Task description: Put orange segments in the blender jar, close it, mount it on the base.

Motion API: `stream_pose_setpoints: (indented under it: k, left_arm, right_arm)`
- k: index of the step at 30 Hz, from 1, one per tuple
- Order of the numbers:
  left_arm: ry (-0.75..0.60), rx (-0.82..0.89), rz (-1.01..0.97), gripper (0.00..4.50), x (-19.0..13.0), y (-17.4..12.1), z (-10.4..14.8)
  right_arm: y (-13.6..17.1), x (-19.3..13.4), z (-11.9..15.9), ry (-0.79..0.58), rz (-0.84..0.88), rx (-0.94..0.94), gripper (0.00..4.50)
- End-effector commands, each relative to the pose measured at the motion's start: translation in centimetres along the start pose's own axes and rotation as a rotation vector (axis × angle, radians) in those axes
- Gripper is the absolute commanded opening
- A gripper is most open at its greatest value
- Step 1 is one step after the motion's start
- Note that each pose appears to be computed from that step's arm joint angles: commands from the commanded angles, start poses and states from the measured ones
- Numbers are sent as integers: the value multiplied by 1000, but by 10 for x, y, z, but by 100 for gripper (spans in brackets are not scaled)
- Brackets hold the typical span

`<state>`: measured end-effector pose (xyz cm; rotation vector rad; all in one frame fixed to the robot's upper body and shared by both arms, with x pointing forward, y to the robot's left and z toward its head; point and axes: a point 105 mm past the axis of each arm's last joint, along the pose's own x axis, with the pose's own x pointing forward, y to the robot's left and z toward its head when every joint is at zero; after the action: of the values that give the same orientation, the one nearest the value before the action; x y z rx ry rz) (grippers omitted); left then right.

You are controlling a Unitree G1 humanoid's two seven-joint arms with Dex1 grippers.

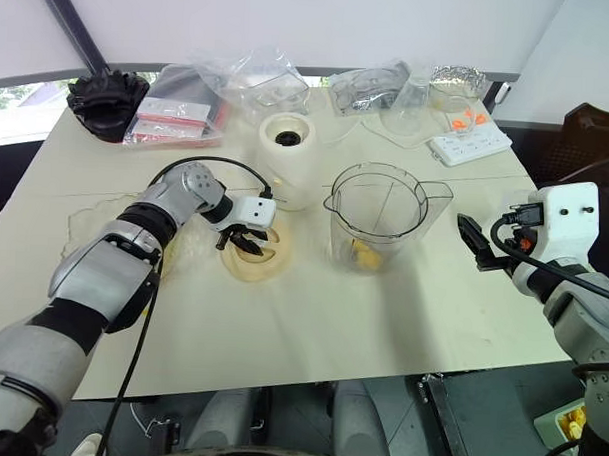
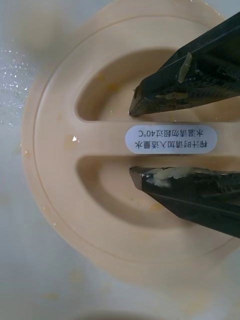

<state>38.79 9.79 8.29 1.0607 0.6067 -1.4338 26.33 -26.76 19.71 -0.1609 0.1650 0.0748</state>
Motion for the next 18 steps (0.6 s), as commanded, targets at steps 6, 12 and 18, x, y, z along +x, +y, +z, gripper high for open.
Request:
stream_pose_setpoints:
  k: [6,12,18]
  left_arm:
    - [80,-51,-35,111,15,-11,-16]
    - [42,-90,-31,23,17,-13,-15]
    - [-38,-118,52,23,7,1,-6]
  right_arm:
    - [2,2,-8,1,-14,-18,447]
    - [-3,12,-19,24,-11,-1,447]
    - [4,29,-26,19,34,24,447]
